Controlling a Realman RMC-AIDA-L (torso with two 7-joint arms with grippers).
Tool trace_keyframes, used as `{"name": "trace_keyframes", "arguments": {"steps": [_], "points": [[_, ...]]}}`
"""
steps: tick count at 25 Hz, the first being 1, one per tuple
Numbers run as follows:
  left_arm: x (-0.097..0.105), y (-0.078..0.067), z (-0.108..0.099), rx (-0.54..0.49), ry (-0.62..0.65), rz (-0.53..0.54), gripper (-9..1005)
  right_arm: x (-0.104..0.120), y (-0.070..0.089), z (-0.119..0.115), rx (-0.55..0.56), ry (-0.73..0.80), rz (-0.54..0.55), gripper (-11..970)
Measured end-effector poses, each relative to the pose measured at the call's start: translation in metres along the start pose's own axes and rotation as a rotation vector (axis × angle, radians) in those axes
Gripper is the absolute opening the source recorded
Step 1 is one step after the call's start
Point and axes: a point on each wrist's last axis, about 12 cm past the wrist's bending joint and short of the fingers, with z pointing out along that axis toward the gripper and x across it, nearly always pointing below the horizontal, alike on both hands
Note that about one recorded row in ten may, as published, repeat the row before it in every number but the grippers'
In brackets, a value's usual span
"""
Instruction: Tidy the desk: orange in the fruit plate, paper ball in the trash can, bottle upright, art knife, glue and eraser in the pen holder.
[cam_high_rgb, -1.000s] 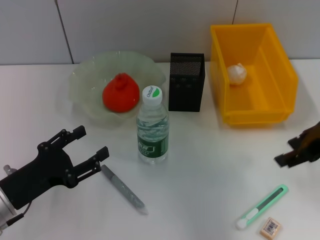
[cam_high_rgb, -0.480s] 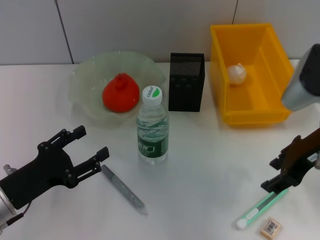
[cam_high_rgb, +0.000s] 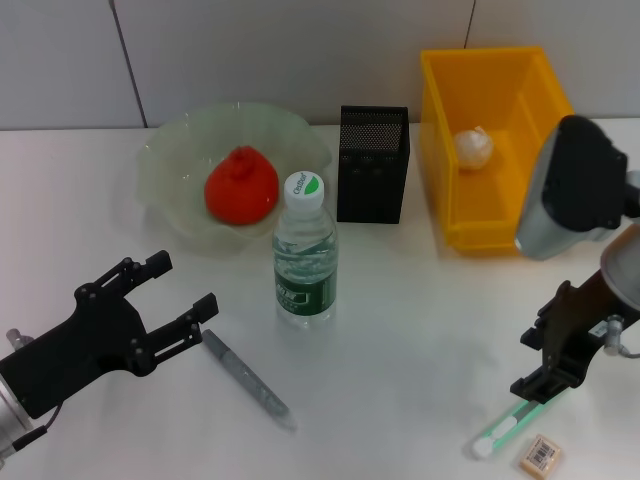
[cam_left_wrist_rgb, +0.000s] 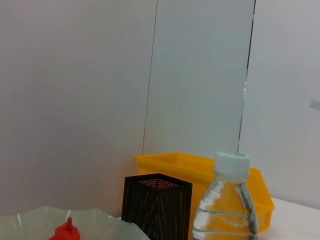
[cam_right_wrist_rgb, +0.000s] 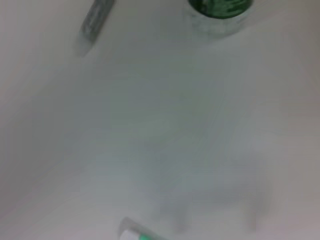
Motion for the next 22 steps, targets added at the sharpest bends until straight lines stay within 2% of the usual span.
{"name": "trace_keyframes", "arguments": {"steps": [11, 22], "points": [[0.000, 0.000, 0.000, -0.002, -0.001, 0.000, 827, -0.018, 0.020, 0.013, -0.016, 0.094, -0.174, 629], [-0.001, 0.001, 0.001, -0.002, -0.001, 0.002, 827, -0.027, 0.027, 0.015, -0.028, 0.114, -0.245, 627]]}}
